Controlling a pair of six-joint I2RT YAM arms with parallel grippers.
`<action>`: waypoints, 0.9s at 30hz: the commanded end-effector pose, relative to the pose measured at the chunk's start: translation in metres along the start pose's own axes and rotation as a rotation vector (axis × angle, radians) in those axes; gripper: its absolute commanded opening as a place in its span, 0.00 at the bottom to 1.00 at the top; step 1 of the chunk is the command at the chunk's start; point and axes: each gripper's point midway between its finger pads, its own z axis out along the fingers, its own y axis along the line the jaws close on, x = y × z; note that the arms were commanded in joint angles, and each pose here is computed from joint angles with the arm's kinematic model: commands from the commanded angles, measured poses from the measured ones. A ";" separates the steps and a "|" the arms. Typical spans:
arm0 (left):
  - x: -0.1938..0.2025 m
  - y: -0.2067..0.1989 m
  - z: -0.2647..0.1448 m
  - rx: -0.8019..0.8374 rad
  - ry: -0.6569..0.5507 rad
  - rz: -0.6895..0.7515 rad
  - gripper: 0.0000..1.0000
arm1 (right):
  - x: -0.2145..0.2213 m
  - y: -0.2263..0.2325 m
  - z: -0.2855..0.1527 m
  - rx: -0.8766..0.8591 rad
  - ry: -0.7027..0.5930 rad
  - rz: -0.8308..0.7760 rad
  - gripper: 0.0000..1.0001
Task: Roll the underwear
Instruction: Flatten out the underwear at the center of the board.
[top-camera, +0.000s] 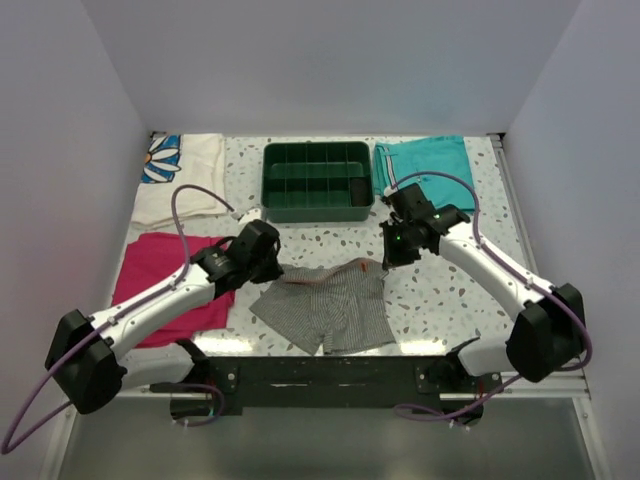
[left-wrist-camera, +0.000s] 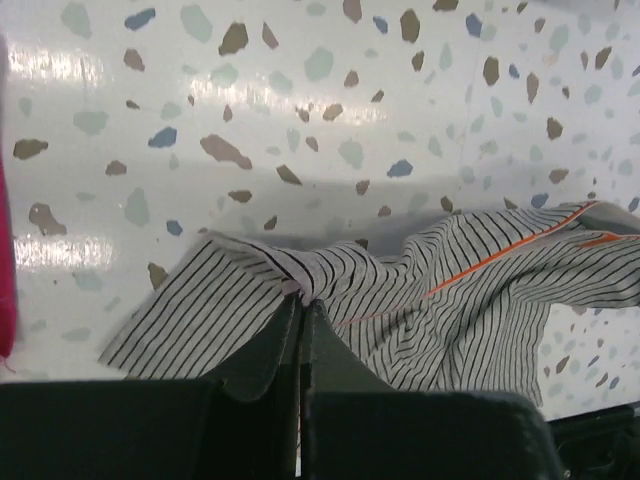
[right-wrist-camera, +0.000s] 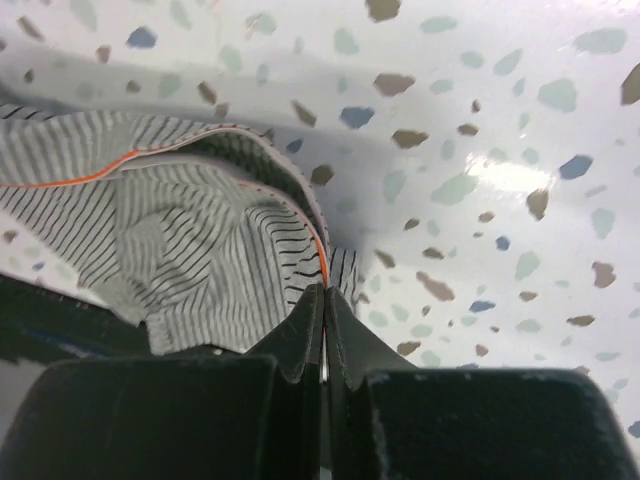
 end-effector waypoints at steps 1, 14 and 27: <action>-0.057 -0.041 0.006 0.187 -0.168 -0.018 0.00 | -0.052 -0.012 0.007 0.060 -0.168 -0.023 0.00; -0.094 -0.035 0.073 0.136 -0.125 -0.029 0.00 | -0.087 -0.038 0.056 0.197 -0.150 0.010 0.00; -0.126 -0.023 0.071 0.158 -0.134 -0.047 0.68 | -0.114 -0.049 0.075 0.207 -0.173 0.065 0.38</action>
